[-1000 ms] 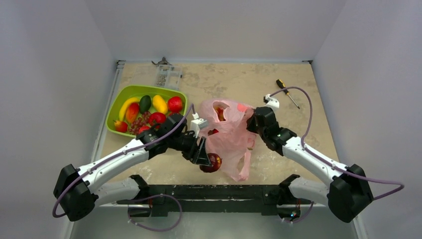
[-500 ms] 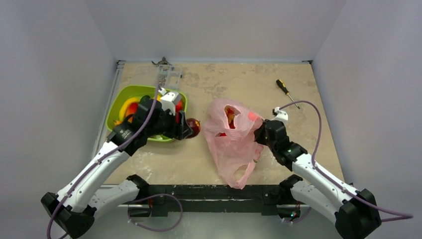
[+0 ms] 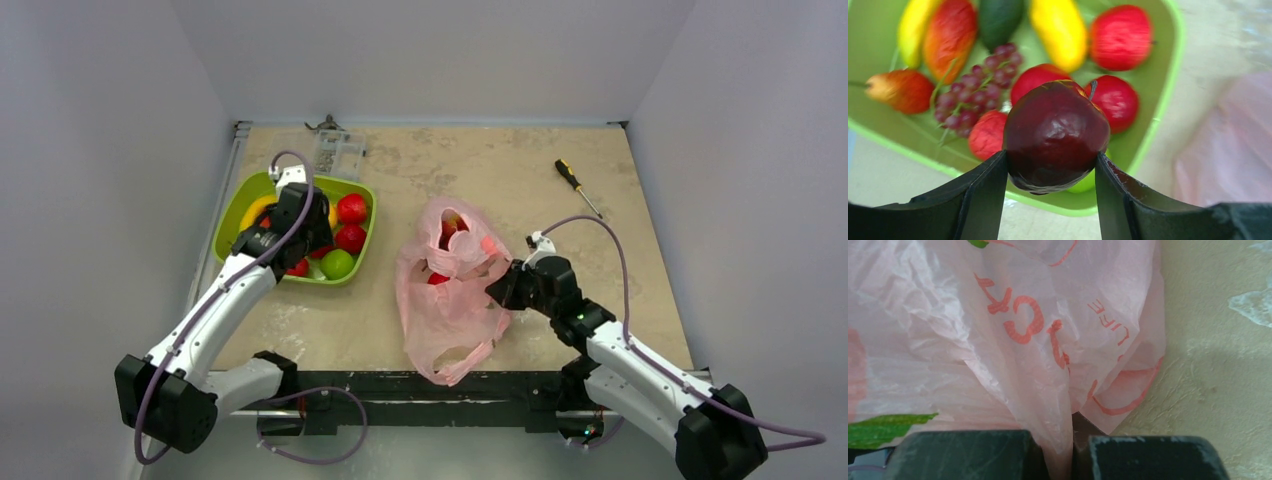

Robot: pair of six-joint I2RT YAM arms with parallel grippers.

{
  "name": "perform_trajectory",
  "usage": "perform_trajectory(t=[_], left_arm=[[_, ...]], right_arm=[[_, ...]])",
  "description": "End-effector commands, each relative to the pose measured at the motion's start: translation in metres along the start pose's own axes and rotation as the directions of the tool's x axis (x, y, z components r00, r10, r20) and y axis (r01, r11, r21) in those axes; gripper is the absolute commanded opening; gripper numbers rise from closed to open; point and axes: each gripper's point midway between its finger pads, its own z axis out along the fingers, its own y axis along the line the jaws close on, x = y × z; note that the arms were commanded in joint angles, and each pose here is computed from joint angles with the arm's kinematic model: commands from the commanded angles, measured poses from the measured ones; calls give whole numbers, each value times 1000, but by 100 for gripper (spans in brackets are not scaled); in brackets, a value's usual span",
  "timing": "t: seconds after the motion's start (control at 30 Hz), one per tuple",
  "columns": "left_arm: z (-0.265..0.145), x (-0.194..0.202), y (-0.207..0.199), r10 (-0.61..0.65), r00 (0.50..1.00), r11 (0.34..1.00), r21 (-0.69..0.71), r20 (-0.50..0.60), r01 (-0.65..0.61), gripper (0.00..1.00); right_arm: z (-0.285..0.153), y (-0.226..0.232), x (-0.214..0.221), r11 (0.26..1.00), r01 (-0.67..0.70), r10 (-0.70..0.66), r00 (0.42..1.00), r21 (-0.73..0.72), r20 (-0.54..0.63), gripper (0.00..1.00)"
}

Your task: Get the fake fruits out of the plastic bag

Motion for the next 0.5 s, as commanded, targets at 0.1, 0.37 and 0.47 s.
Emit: perform_trajectory(t=[0.1,0.37,0.47], left_arm=[[11,2,53,-150,977,951,-246,150,184,60],[-13,2,47,-199,977,959,-193,71,209,100],[-27,7,39,-203,979,971,-120,34,206,100]], right_arm=[[2,25,-2,992,-2,1,1000,-125,-6,0],[0,29,-7,990,35,-36,999,-135,-4,0],[3,30,-6,989,58,-61,998,-139,-13,0]])
